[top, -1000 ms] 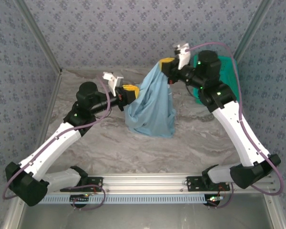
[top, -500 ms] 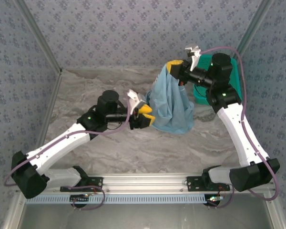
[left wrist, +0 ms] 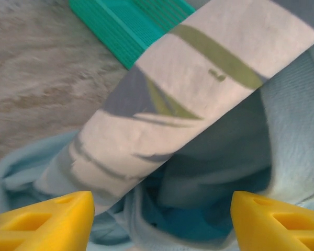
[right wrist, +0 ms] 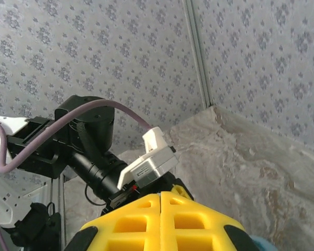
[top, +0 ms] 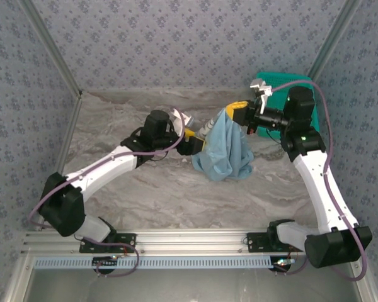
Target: Fold the inside-out t-shirt
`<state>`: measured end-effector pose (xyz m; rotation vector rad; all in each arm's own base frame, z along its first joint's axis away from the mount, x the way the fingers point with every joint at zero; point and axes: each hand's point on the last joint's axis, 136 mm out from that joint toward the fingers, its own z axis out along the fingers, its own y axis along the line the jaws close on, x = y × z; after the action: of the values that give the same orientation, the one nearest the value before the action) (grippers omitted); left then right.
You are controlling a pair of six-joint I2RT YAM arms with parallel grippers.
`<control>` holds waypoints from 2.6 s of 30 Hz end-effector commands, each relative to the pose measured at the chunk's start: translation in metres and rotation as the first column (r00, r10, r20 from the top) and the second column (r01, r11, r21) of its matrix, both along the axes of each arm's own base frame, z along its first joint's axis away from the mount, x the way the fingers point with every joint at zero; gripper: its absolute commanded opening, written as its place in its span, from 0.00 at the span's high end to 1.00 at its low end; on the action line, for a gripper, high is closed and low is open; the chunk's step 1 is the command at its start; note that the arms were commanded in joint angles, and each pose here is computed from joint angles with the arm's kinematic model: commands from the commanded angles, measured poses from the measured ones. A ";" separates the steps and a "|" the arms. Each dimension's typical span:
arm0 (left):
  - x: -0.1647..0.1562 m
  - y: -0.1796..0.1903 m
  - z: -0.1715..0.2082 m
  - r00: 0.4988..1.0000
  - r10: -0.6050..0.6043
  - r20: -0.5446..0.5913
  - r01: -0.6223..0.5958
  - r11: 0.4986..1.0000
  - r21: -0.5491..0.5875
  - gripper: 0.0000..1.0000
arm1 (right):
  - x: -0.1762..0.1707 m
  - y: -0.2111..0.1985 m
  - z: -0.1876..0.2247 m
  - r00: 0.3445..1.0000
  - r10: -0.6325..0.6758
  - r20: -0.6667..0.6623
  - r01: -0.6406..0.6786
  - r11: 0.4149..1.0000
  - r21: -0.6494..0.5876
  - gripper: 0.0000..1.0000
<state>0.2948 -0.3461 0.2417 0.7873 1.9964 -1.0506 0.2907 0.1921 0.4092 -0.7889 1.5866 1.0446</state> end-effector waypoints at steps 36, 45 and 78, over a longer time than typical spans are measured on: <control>-0.054 -0.015 0.119 0.983 -0.144 0.116 0.174 0.930 -0.325 1.00 | 0.090 -0.059 -0.056 0.777 -0.610 -0.154 0.565 0.784 -0.256 0.92; -0.023 0.018 0.167 0.991 0.075 0.111 -0.030 0.932 -0.362 1.00 | 0.037 -0.021 -0.043 0.836 -0.517 0.183 0.541 0.723 -0.430 0.54; -0.006 0.034 0.117 0.971 0.177 0.161 -0.148 0.973 -0.176 0.49 | -0.043 -0.035 -0.106 0.877 -0.480 -0.017 0.410 0.766 -0.495 1.00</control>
<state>0.2876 -0.3261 0.3735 0.5645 1.7631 -1.1273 0.2615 0.2034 0.3230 -0.7782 1.8863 0.4366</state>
